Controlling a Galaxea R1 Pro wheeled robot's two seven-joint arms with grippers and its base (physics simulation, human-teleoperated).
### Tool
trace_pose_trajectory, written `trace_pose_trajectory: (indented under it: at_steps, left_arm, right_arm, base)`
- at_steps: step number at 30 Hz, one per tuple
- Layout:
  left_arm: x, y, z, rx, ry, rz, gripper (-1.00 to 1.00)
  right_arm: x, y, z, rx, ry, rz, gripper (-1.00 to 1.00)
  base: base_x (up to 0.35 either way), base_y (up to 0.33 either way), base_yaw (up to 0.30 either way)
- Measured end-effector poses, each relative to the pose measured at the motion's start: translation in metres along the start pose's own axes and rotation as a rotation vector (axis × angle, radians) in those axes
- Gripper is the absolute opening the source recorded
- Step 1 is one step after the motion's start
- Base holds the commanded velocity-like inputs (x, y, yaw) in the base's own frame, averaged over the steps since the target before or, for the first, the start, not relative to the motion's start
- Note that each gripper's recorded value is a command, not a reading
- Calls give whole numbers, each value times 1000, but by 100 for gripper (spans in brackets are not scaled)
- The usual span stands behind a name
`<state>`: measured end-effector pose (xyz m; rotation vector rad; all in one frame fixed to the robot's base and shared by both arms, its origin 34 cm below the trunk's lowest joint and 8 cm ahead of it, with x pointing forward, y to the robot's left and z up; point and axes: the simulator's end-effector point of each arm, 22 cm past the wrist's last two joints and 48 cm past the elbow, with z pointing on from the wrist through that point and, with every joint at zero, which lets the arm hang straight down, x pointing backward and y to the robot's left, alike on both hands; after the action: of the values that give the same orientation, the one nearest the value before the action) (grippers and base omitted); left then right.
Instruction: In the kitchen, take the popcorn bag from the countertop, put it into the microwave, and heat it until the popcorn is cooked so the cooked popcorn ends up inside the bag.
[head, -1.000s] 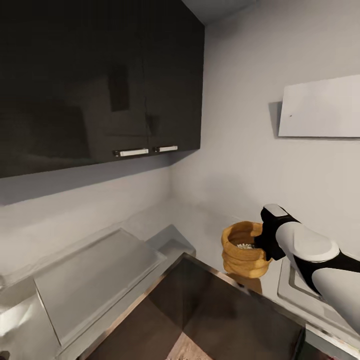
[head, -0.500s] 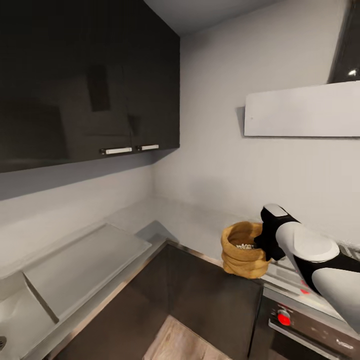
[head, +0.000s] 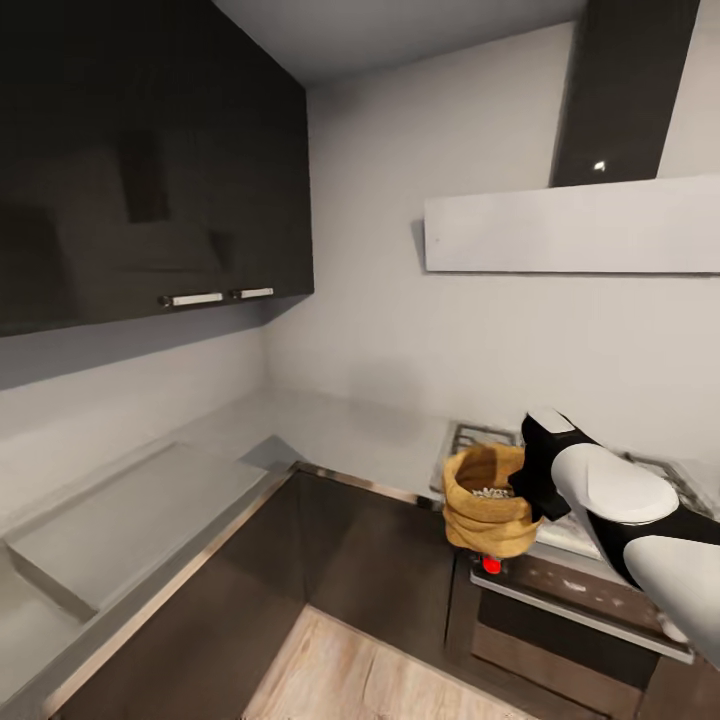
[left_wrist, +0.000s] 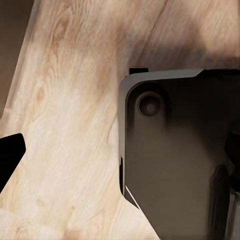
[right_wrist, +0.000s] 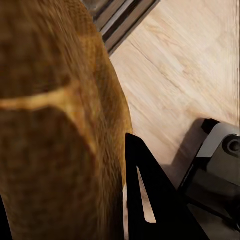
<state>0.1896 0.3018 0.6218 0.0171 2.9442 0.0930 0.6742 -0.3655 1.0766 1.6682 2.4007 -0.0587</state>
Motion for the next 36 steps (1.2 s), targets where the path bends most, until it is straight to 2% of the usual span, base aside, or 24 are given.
trace_pose_trajectory:
  at_steps: [26, 36]
  left_arm:
    - [-1, 0, 0, 0, -3, -1, 100]
    - [-1, 0, 0, 0, -6, -1, 100]
  right_arm:
    - [4, 3, -1, -4, -1, -10, -100]
    - [5, 3, -1, -5, -1, -13, -100]
  base:
    - [-308, 0, -279]
    - [-155, 0, -279]
